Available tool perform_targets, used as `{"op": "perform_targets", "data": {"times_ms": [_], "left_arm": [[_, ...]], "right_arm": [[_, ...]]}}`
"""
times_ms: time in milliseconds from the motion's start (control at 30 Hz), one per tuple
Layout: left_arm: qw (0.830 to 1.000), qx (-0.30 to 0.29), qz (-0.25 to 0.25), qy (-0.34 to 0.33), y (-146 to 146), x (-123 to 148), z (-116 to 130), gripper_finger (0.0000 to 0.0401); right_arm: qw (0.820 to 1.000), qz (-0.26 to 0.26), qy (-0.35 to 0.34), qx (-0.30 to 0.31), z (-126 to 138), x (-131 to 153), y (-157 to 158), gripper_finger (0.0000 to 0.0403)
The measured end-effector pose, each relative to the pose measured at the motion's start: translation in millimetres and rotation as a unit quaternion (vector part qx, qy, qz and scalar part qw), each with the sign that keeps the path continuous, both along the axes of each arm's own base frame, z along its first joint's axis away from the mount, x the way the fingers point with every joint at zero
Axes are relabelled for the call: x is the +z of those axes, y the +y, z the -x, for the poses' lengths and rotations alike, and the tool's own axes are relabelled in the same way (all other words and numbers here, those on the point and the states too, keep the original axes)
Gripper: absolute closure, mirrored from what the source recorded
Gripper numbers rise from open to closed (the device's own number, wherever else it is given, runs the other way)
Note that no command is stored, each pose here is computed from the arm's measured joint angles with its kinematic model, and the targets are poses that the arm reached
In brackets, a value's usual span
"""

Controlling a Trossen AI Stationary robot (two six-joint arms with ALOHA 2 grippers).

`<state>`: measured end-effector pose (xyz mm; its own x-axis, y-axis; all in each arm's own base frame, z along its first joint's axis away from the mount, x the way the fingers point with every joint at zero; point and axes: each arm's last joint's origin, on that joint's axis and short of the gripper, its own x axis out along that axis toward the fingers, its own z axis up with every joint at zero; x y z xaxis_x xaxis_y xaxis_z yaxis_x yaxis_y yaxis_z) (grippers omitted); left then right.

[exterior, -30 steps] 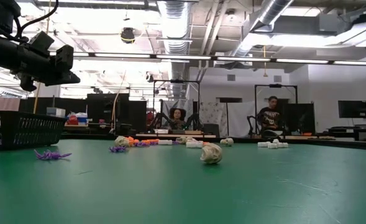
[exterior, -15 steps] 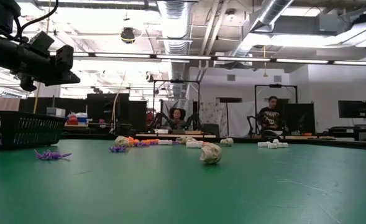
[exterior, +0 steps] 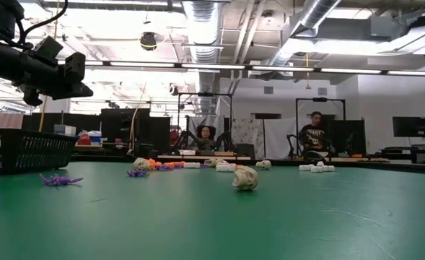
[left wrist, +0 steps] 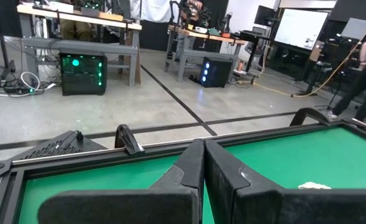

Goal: Sort Halloween decoration
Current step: Put the white skull toy into the blue basket

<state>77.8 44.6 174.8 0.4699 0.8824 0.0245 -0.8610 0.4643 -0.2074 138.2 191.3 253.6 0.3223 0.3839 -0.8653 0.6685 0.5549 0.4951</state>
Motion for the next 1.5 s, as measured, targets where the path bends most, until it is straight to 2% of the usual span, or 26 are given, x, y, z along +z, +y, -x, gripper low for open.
{"op": "perform_targets", "data": {"times_ms": [133,200,300,400,500,700,800,867,967,1200,1333,1500], "left_arm": [[1.000,0.000,0.000,0.000,0,0,0,0.0401],[1.000,0.000,0.000,-0.001,0,0,0,0.0401],[1.000,0.000,0.000,0.000,0,0,0,0.0401],[1.000,0.000,-0.001,0.001,0,0,0,0.0401],[1.000,0.000,-0.001,0.001,0,0,0,0.0401],[1.000,0.000,-0.001,0.002,0,0,0,0.0401],[1.000,0.000,-0.002,0.003,0,0,0,0.0401],[1.000,0.000,-0.002,0.004,0,0,0,0.0401],[1.000,0.000,-0.002,0.004,0,0,0,0.0401],[1.000,0.003,-0.009,0.019,0,0,0,0.0401],[1.000,0.003,-0.008,0.016,0,0,0,0.0401],[1.000,0.002,-0.007,0.015,0,0,0,0.0401]], "right_arm": [[0.990,0.054,-0.130,0.001,-27,19,-24,0.0179],[0.978,0.109,-0.179,0.006,-40,22,-38,0.0180],[0.952,0.214,-0.217,0.023,-58,23,-63,0.0180],[0.919,0.329,-0.219,0.009,-76,21,-91,0.0180],[0.886,0.422,-0.195,0.009,-93,17,-120,0.0180],[0.843,0.517,-0.135,0.058,-130,-3,-171,0.0180],[0.818,0.549,-0.144,0.090,-150,-19,-188,0.0180],[0.811,0.553,-0.157,0.109,-158,-34,-197,0.0180],[0.811,0.549,-0.173,0.105,-158,-56,-212,0.0180],[0.797,0.565,-0.213,0.016,-138,-88,-247,0.0180],[0.799,0.554,-0.234,0.001,-134,-95,-259,0.0180],[0.807,0.547,-0.222,0.002,-140,-122,-267,0.0180]]}}
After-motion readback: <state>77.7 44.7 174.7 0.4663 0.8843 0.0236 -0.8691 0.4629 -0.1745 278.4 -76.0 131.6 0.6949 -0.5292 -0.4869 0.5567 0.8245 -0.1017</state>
